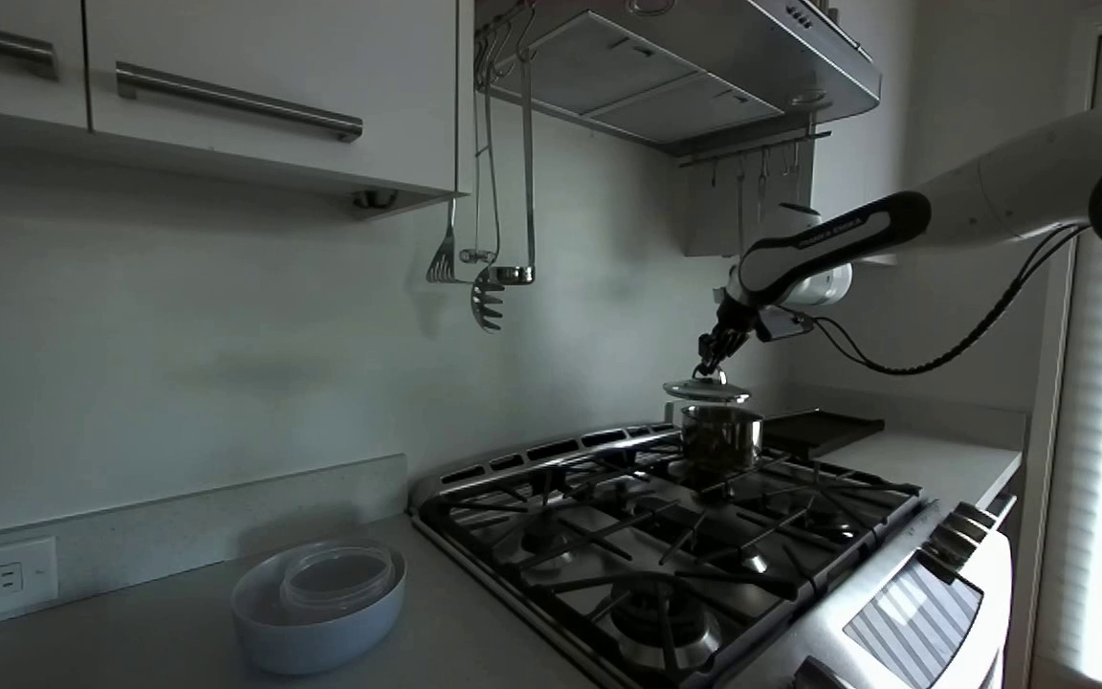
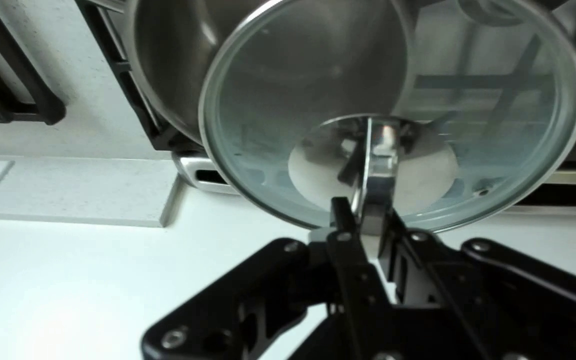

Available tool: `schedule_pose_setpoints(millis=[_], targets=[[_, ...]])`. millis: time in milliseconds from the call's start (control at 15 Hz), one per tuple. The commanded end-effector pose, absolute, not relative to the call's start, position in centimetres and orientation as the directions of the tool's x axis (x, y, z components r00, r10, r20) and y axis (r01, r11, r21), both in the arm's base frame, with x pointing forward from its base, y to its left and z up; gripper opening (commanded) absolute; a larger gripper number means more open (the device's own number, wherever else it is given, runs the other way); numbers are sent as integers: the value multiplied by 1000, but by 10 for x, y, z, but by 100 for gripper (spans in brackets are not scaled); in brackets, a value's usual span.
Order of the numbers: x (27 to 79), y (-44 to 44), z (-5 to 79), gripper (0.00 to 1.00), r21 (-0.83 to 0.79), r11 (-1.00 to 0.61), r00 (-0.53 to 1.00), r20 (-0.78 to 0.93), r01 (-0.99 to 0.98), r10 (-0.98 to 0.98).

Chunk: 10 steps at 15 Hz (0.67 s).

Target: Remove the lid from the silver pot, put it on the stove and then move the pot to the bottom right side of the stove

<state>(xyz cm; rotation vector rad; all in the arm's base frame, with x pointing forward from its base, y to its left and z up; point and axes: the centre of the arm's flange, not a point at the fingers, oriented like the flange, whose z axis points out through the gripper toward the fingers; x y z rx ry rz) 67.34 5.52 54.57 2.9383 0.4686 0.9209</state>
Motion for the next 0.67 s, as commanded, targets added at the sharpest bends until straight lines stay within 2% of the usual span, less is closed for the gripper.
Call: schedule_pose_setpoints(millis=[0,600], targets=[[651,89,559,4,105,-906,731,557,410,395],[628,171,541,4,103,-677,518,563,729,644]])
